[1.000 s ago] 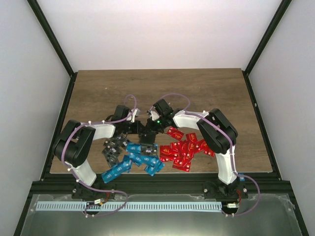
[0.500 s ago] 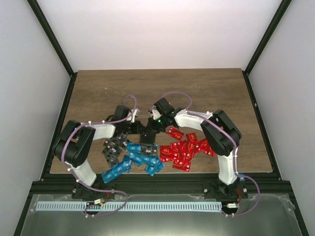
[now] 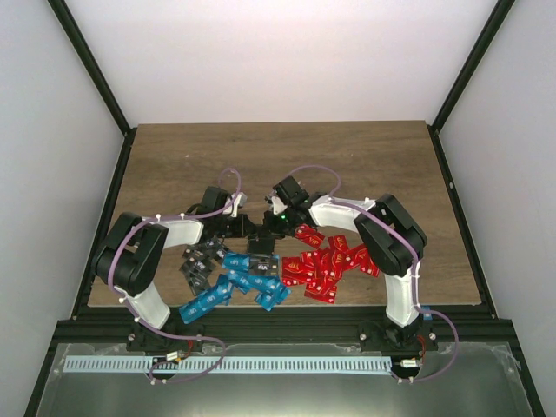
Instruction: Put the credit cards into the card holder
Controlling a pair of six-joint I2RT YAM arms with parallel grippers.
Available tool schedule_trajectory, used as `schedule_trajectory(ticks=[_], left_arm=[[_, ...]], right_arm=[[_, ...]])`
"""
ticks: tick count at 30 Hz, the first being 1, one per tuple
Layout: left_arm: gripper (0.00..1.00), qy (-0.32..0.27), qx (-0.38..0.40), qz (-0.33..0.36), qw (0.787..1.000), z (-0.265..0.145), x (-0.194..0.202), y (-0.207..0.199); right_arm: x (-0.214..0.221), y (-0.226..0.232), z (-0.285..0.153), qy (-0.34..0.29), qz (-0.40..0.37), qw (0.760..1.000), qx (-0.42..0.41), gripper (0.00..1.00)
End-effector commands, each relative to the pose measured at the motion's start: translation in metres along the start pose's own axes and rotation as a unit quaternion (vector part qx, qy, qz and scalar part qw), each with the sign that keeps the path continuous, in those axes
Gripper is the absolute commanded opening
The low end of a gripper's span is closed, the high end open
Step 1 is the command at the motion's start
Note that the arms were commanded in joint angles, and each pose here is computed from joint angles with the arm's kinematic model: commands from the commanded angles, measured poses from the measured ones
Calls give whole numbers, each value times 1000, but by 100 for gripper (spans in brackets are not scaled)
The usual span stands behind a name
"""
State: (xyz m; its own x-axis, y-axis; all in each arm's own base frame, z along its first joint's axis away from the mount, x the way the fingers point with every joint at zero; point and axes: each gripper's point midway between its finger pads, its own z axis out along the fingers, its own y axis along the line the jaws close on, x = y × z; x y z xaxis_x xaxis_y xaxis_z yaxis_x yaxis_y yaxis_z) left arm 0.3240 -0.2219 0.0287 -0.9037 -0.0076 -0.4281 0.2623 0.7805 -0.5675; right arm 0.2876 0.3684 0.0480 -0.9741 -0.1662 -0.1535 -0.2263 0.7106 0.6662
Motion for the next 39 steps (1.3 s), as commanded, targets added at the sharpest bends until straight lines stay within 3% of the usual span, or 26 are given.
schedule_trajectory(ticks=[1,27,39], left_arm=[[8,15,-9,1,1000,0,10,4],[7,11,-10,5,1000,-1,7,3],[7,-15,-6,14,1000,-19,-13,-15]], right_arm=[[-1,2,-4,-11,-4,1000,9,1],[26,-14,9,29,12,999,0,1],[39,-27,10,35,23,999,9,1]])
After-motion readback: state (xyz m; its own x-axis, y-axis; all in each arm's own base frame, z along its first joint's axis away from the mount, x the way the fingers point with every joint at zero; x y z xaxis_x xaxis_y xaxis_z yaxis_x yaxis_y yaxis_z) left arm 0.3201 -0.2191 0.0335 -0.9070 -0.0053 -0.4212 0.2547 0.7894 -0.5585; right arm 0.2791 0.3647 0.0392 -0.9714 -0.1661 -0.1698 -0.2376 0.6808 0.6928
